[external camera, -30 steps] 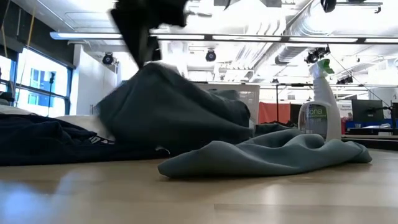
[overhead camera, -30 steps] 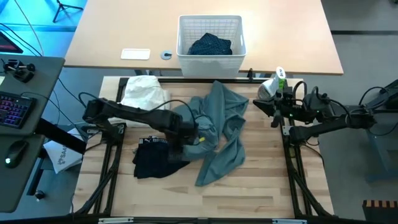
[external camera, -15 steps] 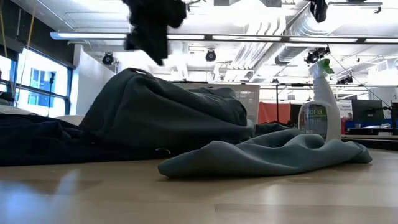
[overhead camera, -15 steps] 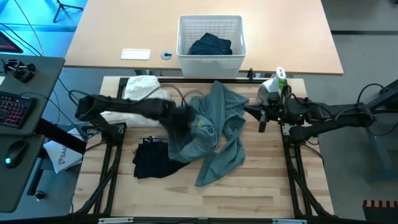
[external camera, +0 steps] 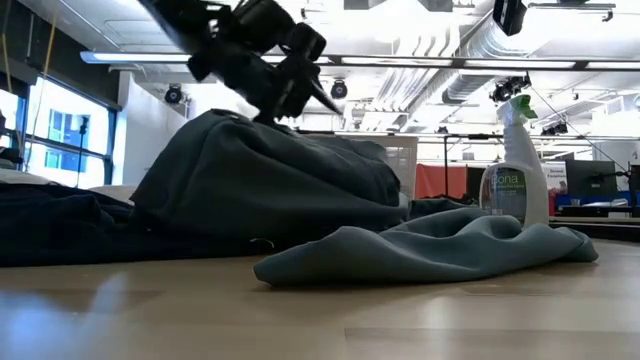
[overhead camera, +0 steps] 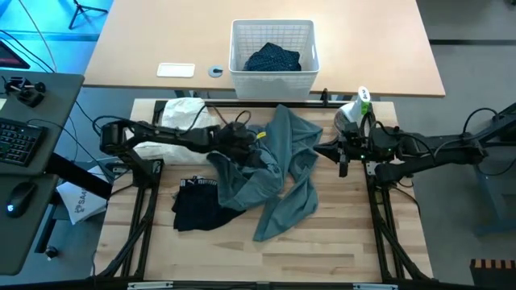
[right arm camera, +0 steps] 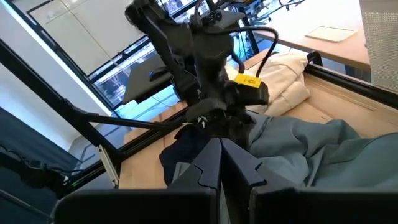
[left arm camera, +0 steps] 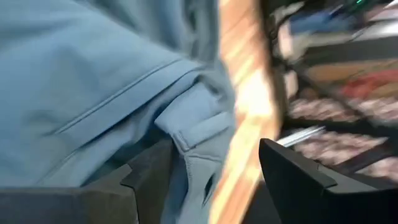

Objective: Fold Laundry from Bin
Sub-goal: Fold the green pants

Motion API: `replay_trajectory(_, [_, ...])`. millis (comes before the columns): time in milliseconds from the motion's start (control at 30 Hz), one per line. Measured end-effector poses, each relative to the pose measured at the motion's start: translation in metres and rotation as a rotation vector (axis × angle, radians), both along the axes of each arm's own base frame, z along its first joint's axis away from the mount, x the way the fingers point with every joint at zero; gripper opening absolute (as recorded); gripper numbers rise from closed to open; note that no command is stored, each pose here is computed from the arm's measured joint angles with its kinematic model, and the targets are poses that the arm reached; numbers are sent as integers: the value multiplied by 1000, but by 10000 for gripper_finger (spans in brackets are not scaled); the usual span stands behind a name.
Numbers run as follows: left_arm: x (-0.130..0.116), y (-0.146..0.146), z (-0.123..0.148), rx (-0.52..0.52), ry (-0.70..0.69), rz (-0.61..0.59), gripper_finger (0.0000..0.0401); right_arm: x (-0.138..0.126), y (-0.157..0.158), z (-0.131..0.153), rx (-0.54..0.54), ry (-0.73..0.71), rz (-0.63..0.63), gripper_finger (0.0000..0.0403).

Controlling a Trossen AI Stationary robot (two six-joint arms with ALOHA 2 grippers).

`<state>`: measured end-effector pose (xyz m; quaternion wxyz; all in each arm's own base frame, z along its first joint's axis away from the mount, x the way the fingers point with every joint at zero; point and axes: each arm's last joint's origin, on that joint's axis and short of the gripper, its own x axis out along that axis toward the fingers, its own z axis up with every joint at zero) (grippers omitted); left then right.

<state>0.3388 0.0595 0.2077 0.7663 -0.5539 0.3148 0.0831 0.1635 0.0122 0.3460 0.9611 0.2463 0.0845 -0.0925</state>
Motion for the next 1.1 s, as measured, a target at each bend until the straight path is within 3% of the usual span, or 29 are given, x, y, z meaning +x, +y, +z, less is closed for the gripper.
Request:
replay_trajectory(267, [15,-23,-16,-61,-181,-12,209,0,-1,0,-6,-3,-27,5])
replay_trajectory(400, [37,-37,2,56,-413,-104,180,0,-1,1,-5,-12,-28,5])
replay_trajectory(567, [69,-51,70,335,-680,-250,127,-3,-1,4,-1,-39,-27,5])
replay_trajectory(733, [81,-57,156,606,-739,-415,42,-17,-2,13,13,-107,1,5])
replay_trajectory(800, [75,-57,197,738,-746,-463,13,-27,-3,19,19,-163,0,5])
replay_trajectory(867, [64,-56,237,878,-747,-457,9,-37,-4,29,24,-255,1,5])
replay_trajectory(1000, [30,-49,309,1146,-822,-386,7,-58,-7,52,-27,-482,-2,5])
replay_trajectory(1100, [3,-39,351,1273,-941,-281,3,-72,-8,68,-92,-654,-17,5])
